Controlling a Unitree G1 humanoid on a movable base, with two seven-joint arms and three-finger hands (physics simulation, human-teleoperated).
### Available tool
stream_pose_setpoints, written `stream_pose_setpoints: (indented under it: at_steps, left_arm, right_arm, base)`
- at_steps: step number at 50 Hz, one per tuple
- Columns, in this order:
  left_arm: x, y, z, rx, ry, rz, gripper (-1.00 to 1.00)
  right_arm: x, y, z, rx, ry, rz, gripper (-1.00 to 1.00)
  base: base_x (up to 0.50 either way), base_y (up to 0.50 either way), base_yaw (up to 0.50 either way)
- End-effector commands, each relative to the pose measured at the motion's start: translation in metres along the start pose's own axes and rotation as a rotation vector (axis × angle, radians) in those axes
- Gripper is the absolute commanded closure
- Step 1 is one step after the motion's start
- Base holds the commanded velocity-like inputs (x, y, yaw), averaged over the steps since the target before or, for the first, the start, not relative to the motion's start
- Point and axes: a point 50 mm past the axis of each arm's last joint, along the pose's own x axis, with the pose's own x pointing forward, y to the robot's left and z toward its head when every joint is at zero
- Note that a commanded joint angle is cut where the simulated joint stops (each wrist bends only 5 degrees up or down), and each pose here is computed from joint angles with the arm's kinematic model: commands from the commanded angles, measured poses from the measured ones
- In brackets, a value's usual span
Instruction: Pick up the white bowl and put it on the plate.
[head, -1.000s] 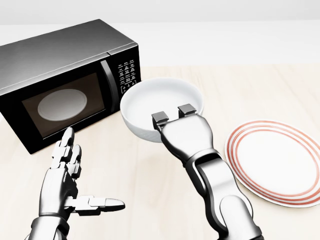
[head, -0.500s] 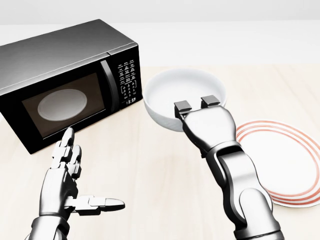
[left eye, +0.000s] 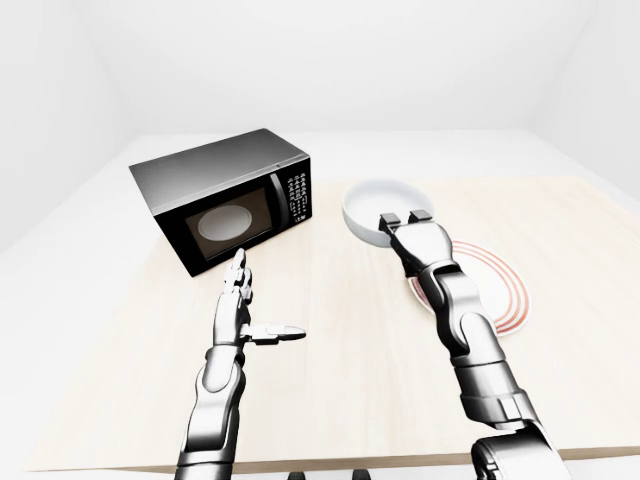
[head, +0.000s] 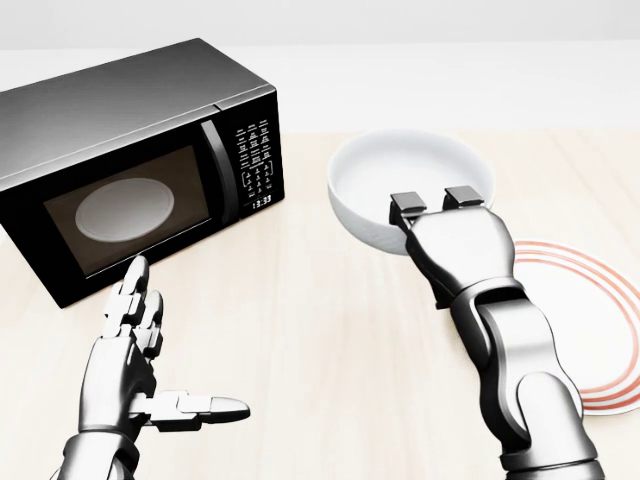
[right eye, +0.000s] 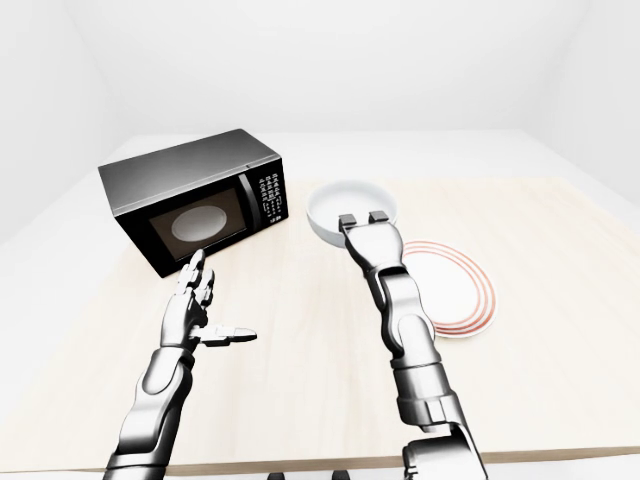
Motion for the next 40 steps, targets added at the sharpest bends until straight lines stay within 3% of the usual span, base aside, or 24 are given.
stream_pose_setpoints:
  at_steps: [1,40]
  left_arm:
    - [0.0,0.0,-0.001,0.001,0.0,-0.001,-1.0]
    - [0.001,0.0,0.001,-0.009,0.01,0.009,-1.0]
  right_arm:
    - [-0.002,-0.005,-0.016,0.019,0.038,-0.041,1.0]
    - [-0.023,-0.007,-0.066,0.032,0.174,-0.042,1.0]
  base:
    - [0.0,0.0,0.0]
    - [0.0,0.0,0.0]
